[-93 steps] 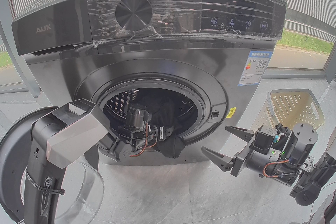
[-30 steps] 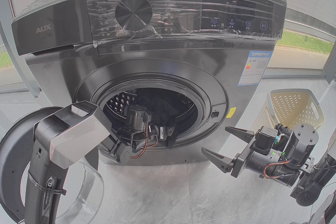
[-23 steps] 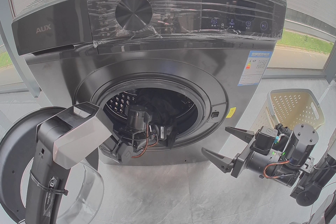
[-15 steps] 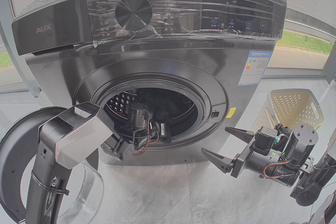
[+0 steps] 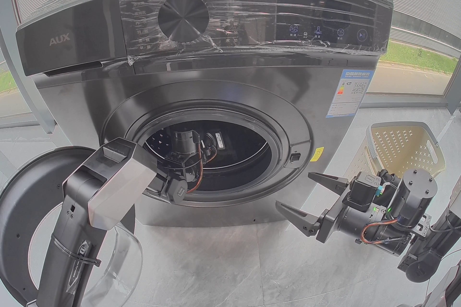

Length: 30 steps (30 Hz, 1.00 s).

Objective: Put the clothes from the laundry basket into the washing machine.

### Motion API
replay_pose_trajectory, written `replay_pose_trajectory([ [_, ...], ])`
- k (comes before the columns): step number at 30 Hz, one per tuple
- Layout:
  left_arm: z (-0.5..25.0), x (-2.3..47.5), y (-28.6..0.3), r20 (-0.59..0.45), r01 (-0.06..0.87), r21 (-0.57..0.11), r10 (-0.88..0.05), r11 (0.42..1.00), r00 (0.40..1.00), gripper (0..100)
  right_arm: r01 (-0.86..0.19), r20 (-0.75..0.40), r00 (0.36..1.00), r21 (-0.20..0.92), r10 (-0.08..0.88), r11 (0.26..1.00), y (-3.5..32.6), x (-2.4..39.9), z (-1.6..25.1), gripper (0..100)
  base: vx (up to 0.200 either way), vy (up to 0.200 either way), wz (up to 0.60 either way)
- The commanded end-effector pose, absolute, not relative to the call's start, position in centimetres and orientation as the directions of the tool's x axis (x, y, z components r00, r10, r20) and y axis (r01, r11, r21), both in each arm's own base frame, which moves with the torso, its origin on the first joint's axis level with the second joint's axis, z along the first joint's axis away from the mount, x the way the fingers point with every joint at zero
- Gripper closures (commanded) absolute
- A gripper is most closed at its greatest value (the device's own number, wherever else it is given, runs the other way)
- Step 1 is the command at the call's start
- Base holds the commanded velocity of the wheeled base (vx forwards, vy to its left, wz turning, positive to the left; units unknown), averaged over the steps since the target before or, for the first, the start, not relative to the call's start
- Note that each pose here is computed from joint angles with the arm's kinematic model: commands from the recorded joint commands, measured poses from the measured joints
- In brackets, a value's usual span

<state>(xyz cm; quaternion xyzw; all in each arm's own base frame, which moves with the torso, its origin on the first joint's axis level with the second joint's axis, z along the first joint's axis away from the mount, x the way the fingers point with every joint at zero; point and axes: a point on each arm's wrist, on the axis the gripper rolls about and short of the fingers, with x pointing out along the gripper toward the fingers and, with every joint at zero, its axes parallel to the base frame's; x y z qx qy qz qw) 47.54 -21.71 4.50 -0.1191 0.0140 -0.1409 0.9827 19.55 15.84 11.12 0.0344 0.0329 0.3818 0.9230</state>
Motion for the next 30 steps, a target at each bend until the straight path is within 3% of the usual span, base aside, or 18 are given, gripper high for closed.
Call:
replay_pose_trajectory([
  [1,2.9,49.0,-21.9,0.032,0.250,-0.242,-0.250,0.937,0.968,100,-0.704,-0.035,0.704,0.088,0.709,0.704,15.8,19.6,11.1,0,0.000,0.000,0.00],
  [7,3.1,49.1,-22.0,0.035,0.253,-0.240,-0.252,0.937,0.967,100,-0.704,-0.044,0.704,0.088,0.709,0.705,15.8,19.5,10.9,0,0.000,0.000,0.00],
  [8,3.0,49.1,-22.0,0.033,0.252,-0.240,-0.252,0.938,0.967,0,-0.705,-0.044,0.703,0.088,0.710,0.704,15.8,19.5,10.9,0,0.000,0.000,0.00],
  [16,2.7,47.7,-22.2,-0.014,0.260,-0.238,-0.271,0.936,0.962,0,-0.704,-0.041,0.704,0.088,0.709,0.705,15.7,19.4,11.0,0,0.000,0.000,0.00],
  [22,3.4,44.1,-23.4,-0.071,0.322,-0.219,-0.344,0.921,0.936,0,-0.702,-0.044,0.706,0.088,0.706,0.707,15.7,19.4,10.9,0,0.000,0.000,0.00],
  [30,5.9,35.7,-22.3,-0.217,0.413,-0.192,-0.449,0.890,0.867,0,-0.705,-0.056,0.702,0.087,0.710,0.703,15.6,19.0,10.8,0,0.000,0.000,0.00],
])
